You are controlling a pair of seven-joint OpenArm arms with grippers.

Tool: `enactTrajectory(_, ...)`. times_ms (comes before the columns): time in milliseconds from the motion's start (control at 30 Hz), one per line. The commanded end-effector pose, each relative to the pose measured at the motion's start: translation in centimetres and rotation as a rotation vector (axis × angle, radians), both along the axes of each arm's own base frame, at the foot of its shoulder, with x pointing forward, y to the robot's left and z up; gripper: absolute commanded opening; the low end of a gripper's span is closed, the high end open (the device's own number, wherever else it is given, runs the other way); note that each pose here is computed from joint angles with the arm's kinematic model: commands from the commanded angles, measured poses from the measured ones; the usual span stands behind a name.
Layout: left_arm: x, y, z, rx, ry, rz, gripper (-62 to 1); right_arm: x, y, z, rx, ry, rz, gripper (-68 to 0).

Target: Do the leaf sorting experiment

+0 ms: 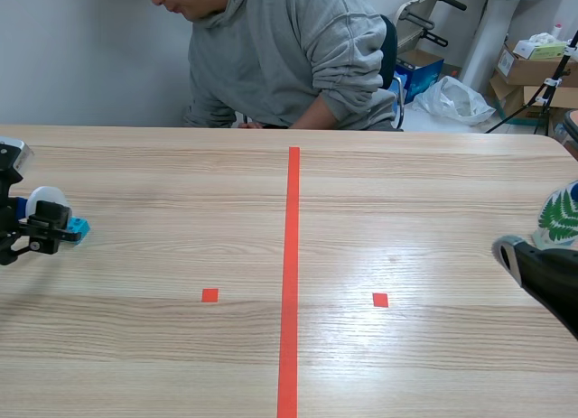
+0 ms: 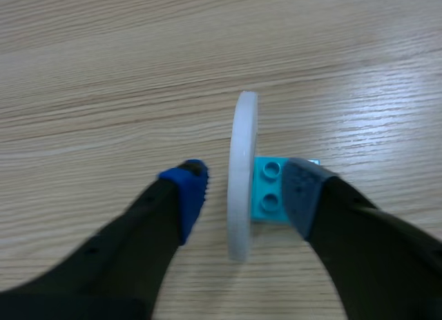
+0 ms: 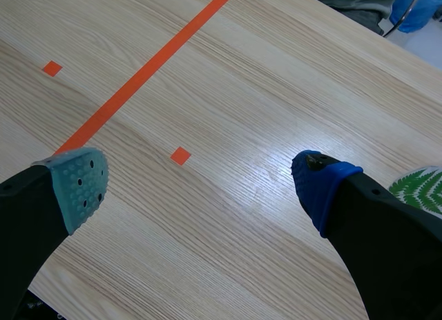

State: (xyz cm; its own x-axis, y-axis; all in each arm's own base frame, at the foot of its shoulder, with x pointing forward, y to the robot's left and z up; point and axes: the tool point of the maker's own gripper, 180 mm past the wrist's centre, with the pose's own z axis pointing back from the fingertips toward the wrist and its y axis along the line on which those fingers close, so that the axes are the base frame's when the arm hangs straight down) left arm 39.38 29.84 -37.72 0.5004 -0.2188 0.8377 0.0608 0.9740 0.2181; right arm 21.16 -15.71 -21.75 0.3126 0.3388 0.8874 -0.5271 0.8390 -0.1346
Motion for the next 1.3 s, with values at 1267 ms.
enactTrajectory(1267,-14.6,-20.3,16.7,-0.104,-0.263,-0.717,-4.1,0.5,0.2,1.2,-0.014,-0.066,0.024,-13.3)
